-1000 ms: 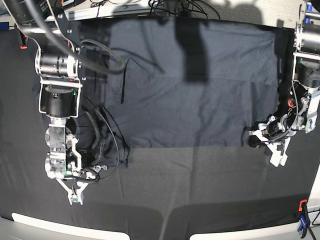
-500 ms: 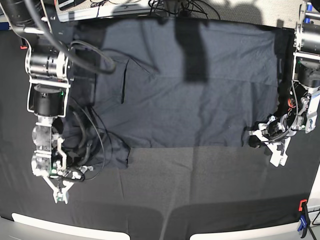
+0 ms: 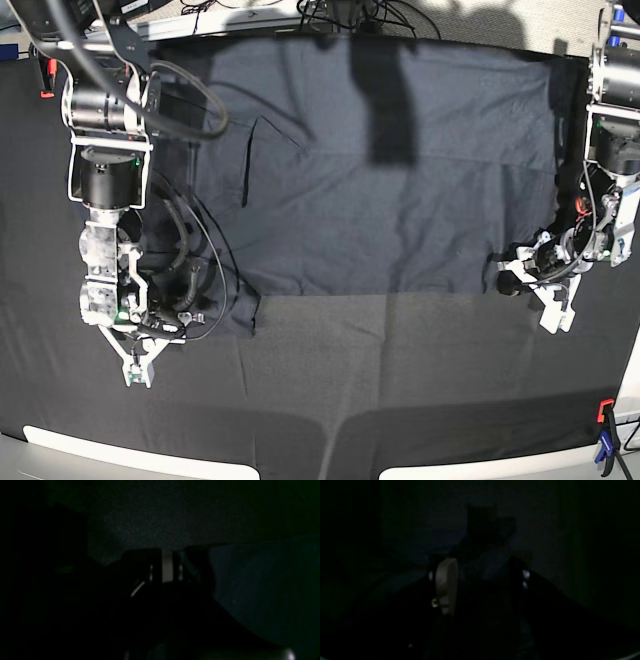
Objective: Layout the t-shirt on the table in an organized manner, then fold the t-shirt properly
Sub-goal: 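Lower the right gripper onto the shirt's hem edge and grasp it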
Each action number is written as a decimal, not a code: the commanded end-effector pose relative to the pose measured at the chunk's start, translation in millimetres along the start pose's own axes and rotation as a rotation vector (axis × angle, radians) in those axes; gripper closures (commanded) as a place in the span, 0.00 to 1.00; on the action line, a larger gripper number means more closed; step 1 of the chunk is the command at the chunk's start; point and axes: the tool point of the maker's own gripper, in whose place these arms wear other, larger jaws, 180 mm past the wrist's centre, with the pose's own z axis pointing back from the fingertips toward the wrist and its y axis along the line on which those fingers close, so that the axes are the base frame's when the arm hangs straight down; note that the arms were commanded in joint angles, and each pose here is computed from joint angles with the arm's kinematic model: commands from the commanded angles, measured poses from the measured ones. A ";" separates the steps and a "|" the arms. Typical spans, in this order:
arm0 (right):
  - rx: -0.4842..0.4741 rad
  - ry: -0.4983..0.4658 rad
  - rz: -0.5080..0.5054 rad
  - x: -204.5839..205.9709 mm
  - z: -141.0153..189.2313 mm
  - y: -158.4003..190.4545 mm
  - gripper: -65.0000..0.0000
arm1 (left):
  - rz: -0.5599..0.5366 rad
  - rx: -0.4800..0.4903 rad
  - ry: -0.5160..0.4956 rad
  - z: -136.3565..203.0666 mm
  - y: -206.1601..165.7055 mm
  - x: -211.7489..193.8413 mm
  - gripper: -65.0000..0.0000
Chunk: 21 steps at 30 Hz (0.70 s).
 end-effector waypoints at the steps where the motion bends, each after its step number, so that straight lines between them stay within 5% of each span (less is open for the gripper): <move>1: -0.021 -0.081 -0.008 31.6 7.7 -9.8 0.61 | -0.019 0.005 -0.027 4.0 2.7 17.6 1.00; 6: -0.021 -0.082 -0.008 31.7 7.7 -9.8 1.00 | -0.019 0.005 -0.027 4.1 2.9 17.8 1.00; 13: -0.016 -0.073 0.009 31.8 8.3 -9.2 1.00 | -0.019 0.005 -0.027 4.1 2.9 17.8 1.00; 21: 0.137 -0.115 0.175 45.8 24.8 21.0 1.00 | -0.028 0.001 -0.036 4.6 0.6 21.8 1.00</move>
